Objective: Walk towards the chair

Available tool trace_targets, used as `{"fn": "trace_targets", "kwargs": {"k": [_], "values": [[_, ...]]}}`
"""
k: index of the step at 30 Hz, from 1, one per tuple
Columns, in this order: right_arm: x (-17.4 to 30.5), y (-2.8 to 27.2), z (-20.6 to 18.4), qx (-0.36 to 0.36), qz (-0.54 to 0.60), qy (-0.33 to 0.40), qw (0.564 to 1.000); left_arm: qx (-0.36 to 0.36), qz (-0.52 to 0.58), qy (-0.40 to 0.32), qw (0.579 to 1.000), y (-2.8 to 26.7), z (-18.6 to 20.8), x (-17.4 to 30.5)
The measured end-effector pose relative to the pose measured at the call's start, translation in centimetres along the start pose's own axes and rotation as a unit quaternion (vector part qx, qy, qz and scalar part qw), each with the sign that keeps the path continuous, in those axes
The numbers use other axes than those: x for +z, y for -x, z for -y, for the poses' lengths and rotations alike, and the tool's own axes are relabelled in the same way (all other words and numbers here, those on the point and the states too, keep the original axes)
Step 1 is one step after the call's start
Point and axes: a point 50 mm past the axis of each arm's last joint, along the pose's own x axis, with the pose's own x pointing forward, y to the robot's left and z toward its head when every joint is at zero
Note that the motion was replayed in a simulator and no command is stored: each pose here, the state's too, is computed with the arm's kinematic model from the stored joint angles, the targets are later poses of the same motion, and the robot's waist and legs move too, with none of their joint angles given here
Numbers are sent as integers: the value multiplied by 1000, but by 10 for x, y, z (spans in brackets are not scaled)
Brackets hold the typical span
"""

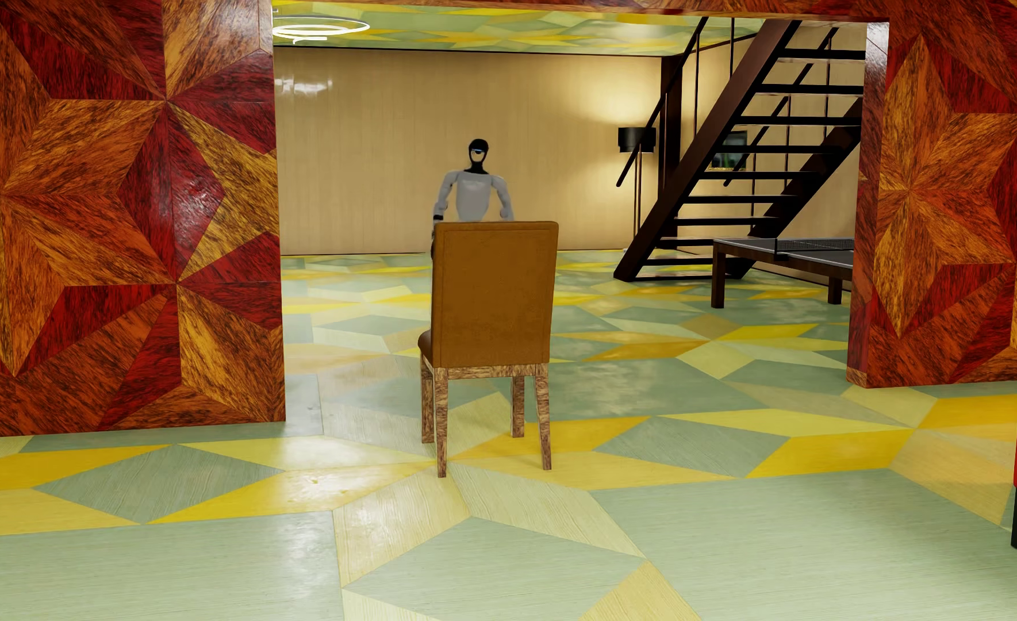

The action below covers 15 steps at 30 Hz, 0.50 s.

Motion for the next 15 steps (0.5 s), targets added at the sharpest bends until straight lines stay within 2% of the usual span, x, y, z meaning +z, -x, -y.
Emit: {"fn": "trace_targets", "kwargs": {"k": [2, 6, 8, 12, 15], "values": [[-1, 9, -19, 30, 25, 20, 999, 44, 29, 20, 998, 2, -31, 13], [10, 25, -37, 47, 81, -5, 996, 115, 94, 13, 989, 11, -87, 48], [16, 20, -35, 43, 82, -11, 996, 140, 104, 21, 984, 11, -107, 61], [36, 14, -18, 27, 107, 11, 994, 146, 145, 22, 978, 10, -113, 95], [43, 12, 3, 7, 115, 36, 993, 112, 166, -9, 980, 8, -90, 105]]}}
